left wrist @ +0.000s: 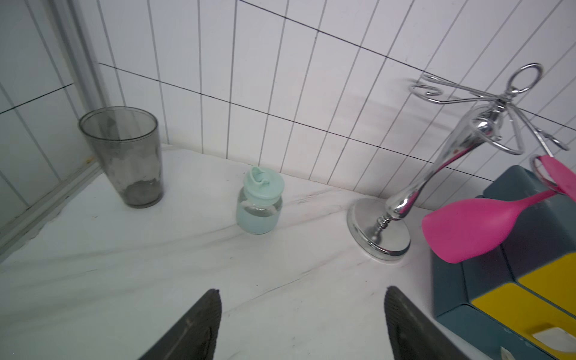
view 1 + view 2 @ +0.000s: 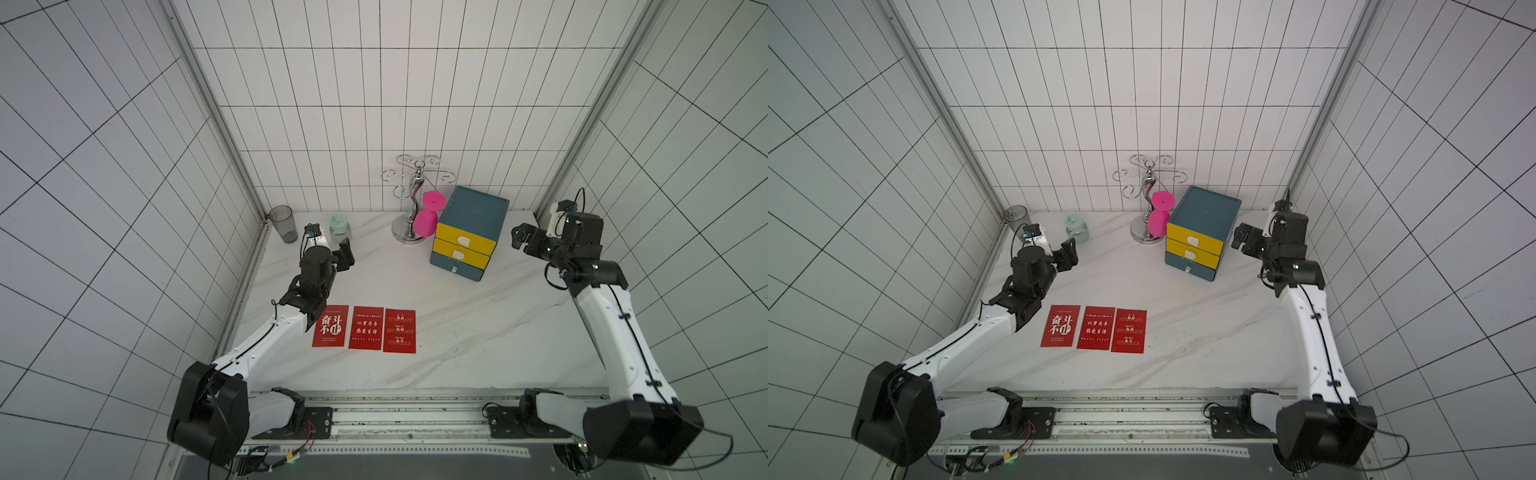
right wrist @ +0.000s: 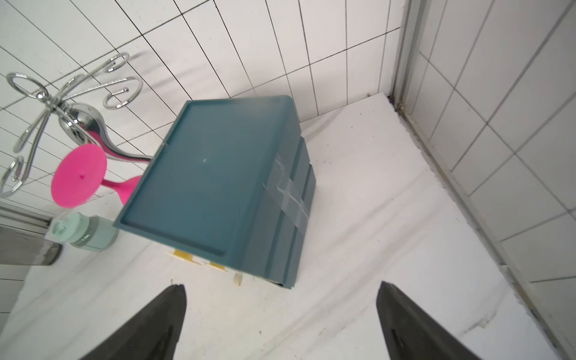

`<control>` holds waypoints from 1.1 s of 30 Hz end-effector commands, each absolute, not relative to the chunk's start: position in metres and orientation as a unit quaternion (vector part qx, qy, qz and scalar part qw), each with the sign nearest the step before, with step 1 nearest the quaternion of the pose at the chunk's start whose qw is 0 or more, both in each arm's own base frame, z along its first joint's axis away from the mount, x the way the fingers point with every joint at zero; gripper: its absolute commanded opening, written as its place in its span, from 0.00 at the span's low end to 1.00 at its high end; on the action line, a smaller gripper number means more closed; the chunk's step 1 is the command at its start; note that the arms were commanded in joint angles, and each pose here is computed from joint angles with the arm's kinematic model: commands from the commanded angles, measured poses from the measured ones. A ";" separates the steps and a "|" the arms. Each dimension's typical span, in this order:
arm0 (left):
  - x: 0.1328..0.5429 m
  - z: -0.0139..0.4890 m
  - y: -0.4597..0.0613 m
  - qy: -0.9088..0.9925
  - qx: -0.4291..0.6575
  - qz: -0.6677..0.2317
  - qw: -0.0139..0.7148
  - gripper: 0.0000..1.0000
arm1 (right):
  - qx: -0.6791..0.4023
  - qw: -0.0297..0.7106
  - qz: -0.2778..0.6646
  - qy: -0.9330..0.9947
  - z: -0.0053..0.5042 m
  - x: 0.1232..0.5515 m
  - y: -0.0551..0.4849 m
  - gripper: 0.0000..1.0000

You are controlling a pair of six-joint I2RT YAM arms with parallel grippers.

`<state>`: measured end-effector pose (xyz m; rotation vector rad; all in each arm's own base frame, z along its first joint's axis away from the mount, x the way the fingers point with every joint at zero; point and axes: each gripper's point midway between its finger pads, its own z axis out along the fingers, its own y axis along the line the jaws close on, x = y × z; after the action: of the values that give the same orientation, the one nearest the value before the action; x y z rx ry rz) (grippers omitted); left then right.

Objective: Take the postcards out of the drawer
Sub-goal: Reset both arms

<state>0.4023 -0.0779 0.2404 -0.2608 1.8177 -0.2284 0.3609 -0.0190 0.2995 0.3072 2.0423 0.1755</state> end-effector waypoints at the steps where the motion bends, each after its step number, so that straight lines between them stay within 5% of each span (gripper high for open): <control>1: 0.396 0.217 -0.051 0.798 -0.117 -0.037 0.590 0.82 | 0.127 0.559 0.003 0.820 0.271 0.348 -0.041 0.99; 6: 0.387 0.179 -0.026 0.804 -0.119 0.034 0.582 0.88 | 0.098 0.598 -0.017 0.796 0.205 0.325 -0.039 0.99; 16: 0.394 0.174 -0.007 0.792 -0.107 0.067 0.597 0.92 | 0.072 0.614 0.018 0.786 0.135 0.357 -0.026 0.99; 27: 0.405 0.128 0.020 0.812 -0.141 0.064 0.563 0.93 | 0.077 0.649 -0.006 0.757 0.111 0.374 -0.036 0.99; 33: 0.399 0.133 0.010 0.810 -0.117 0.036 0.574 0.95 | 0.065 0.595 -0.004 0.801 0.100 0.393 -0.033 0.99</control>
<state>0.3981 0.0191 0.1235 -0.3203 1.9288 0.1421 0.3740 -0.0359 0.0854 0.1921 1.8769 -0.0115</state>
